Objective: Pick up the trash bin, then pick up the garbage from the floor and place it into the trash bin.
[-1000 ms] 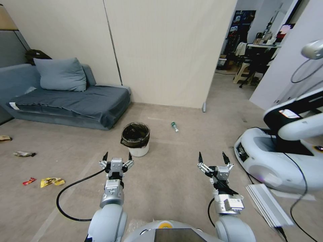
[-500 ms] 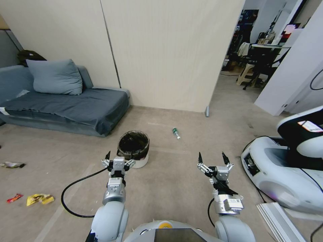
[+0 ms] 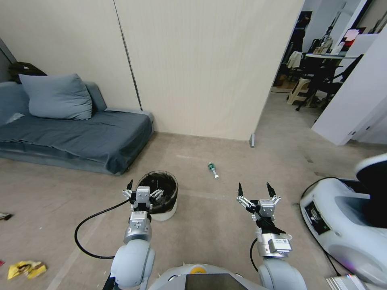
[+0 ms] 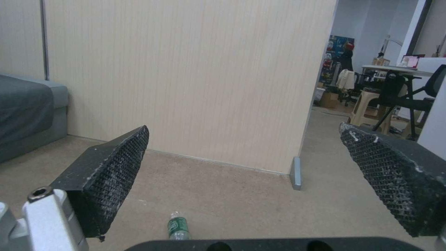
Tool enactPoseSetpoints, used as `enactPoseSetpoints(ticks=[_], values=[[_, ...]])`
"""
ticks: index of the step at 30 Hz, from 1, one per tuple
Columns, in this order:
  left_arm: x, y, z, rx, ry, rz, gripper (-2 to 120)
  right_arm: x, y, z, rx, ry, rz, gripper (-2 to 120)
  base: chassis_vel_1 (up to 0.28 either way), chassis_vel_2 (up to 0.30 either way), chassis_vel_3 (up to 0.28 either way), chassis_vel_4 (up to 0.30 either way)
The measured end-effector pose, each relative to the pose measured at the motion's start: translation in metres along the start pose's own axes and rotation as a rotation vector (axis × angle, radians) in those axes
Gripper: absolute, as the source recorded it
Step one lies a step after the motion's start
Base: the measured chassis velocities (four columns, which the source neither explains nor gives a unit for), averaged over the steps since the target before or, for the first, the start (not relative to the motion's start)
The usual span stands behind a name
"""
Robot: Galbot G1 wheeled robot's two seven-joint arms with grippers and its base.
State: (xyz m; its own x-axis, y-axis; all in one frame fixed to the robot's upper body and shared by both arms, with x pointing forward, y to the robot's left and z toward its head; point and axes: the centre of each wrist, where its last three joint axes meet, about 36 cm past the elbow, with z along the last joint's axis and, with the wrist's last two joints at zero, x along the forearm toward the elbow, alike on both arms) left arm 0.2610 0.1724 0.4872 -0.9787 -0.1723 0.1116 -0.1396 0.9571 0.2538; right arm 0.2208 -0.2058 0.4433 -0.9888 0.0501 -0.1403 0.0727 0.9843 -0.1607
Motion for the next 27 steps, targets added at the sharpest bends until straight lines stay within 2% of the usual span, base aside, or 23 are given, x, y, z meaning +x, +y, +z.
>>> enactPoseSetpoints(ticks=[7,16,27], values=[[-0.0016,-0.0004,-0.0004,0.001,-0.004,-0.002,100,-0.0002,0.0000,0.0003,0.003,-0.006,-0.002,100,-0.151,0.129,0.136,-0.148],[-0.0020,-0.0065,0.0015,0.002,-0.001,0.004,100,-0.0025,-0.0008,0.0035,0.024,-0.051,-0.022,100,0.000,0.000,0.000,0.000],[0.0001,-0.0031,0.0015,-0.003,-0.006,-0.003,100,-0.0029,0.0004,0.0092,0.022,-0.052,-0.027,100,0.000,0.000,0.000,0.000]])
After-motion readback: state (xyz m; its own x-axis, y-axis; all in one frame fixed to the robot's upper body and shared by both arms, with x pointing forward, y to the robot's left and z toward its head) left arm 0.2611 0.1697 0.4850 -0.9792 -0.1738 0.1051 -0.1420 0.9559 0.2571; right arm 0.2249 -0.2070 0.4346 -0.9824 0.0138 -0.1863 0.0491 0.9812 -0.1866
